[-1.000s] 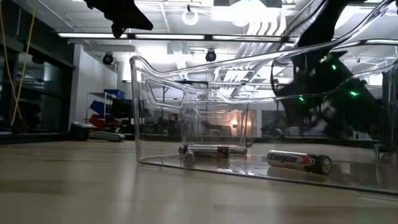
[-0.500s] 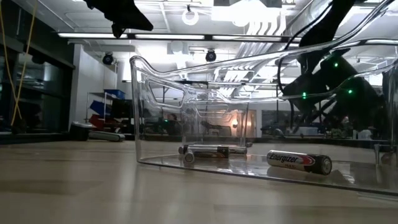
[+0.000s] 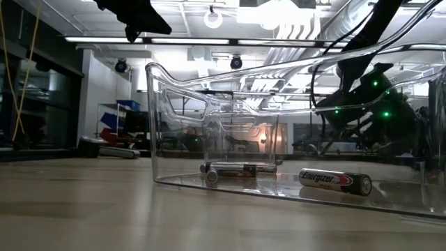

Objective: Sort batteries
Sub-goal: Put the silver battery into the bottom transparent bin

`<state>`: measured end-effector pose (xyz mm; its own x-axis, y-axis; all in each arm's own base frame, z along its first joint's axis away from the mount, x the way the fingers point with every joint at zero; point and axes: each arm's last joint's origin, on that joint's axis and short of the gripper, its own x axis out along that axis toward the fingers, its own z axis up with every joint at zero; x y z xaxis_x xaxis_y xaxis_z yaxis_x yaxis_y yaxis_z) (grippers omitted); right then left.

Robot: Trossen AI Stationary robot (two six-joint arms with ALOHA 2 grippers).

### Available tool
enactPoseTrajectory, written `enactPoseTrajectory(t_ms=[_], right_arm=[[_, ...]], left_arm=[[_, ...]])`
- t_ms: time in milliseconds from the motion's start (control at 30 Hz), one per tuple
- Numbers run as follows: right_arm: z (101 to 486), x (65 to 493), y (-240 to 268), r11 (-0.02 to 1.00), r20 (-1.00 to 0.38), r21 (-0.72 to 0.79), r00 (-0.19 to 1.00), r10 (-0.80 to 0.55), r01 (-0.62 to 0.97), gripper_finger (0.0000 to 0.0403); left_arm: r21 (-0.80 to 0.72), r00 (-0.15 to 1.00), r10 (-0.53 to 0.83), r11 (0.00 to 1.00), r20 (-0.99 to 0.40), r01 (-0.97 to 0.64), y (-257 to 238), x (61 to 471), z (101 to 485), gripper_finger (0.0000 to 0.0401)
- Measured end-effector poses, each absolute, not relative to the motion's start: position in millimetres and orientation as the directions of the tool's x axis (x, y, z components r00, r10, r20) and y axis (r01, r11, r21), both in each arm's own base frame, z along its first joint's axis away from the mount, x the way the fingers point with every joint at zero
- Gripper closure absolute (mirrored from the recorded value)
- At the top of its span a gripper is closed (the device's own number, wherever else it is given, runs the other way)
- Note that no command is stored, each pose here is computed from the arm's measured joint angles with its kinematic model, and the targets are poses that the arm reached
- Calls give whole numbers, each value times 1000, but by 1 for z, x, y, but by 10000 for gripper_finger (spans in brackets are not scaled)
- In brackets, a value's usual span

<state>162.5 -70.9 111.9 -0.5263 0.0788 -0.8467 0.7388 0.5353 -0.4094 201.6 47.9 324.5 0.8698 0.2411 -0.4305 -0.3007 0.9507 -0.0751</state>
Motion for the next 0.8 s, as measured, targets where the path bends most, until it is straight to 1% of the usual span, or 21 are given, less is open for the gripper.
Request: enactPoseTrajectory(t_ms=[100, 200, 267, 333, 500, 633, 733, 800], right_arm=[[113, 170, -69, 555, -868, -384, -494, 55, 738, 403], [119, 182, -67, 574, -887, -378, -462, 2, 726, 403], [126, 186, -65, 578, -882, -395, -471, -20, 714, 403], [132, 181, -61, 576, -852, -434, -523, -13, 693, 403], [133, 171, -53, 556, -806, -481, -592, 25, 678, 403], [125, 163, -46, 546, -793, -471, -604, 82, 693, 403], [118, 158, -40, 542, -797, -456, -595, 103, 706, 403], [114, 154, -38, 522, -792, -475, -603, 96, 708, 403]], left_arm=[[-75, 869, 241, 951, -432, -300, 48, 202, 324, 401], [-75, 867, 241, 951, -435, -301, 48, 201, 324, 401], [-74, 866, 240, 951, -439, -301, 48, 201, 324, 401], [-74, 864, 240, 951, -442, -301, 48, 201, 323, 401], [-73, 863, 240, 951, -444, -302, 48, 201, 323, 401], [-74, 863, 239, 951, -445, -302, 48, 201, 323, 401], [-73, 862, 239, 951, -447, -301, 48, 201, 323, 401], [-68, 862, 239, 952, -447, -299, 48, 201, 323, 401]])
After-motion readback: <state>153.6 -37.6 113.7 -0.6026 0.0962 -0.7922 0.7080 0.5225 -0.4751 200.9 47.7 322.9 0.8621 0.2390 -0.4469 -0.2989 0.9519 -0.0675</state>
